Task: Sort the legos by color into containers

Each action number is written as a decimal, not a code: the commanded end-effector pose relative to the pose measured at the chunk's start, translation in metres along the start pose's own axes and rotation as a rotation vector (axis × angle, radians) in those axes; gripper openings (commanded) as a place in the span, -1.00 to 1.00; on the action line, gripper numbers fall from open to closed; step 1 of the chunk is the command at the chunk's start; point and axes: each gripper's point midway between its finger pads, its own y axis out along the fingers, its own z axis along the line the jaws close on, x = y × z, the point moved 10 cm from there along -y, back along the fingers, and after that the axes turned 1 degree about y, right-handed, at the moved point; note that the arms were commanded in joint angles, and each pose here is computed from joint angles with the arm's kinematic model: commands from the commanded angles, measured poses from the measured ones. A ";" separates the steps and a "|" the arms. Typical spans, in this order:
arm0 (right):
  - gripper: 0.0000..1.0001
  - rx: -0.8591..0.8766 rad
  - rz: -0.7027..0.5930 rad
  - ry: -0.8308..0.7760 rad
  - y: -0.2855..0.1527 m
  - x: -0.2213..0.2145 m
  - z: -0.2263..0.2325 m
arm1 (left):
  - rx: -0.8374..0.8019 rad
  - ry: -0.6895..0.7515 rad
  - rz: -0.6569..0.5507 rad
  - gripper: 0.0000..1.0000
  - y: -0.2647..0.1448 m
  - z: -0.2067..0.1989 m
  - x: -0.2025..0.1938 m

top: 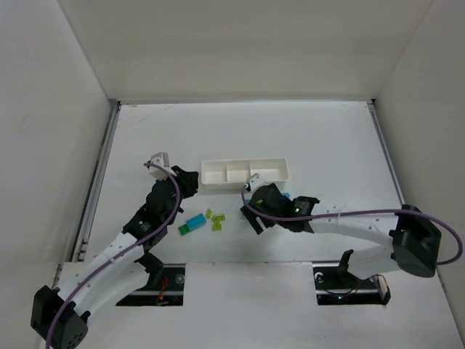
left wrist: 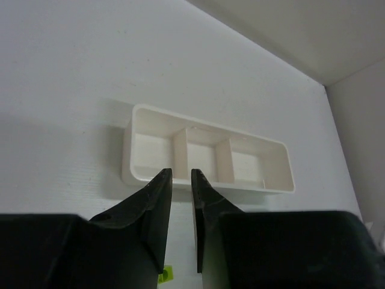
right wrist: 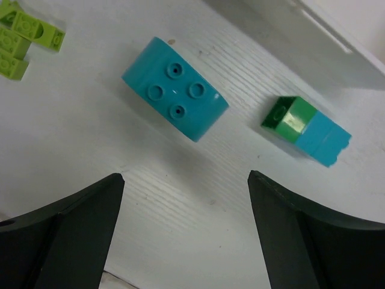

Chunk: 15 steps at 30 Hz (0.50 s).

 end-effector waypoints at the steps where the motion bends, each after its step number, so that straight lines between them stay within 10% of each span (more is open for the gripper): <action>1: 0.82 0.066 -0.108 -0.068 0.006 0.036 0.006 | -0.006 0.029 0.007 -0.65 -0.002 -0.008 0.008; 7: 0.84 0.098 -0.130 -0.127 0.031 0.059 0.000 | -0.048 0.023 -0.033 -0.06 0.000 -0.003 0.002; 15: 0.67 0.193 -0.075 -0.137 0.048 0.060 0.000 | -0.079 0.032 -0.026 0.05 0.000 0.000 0.000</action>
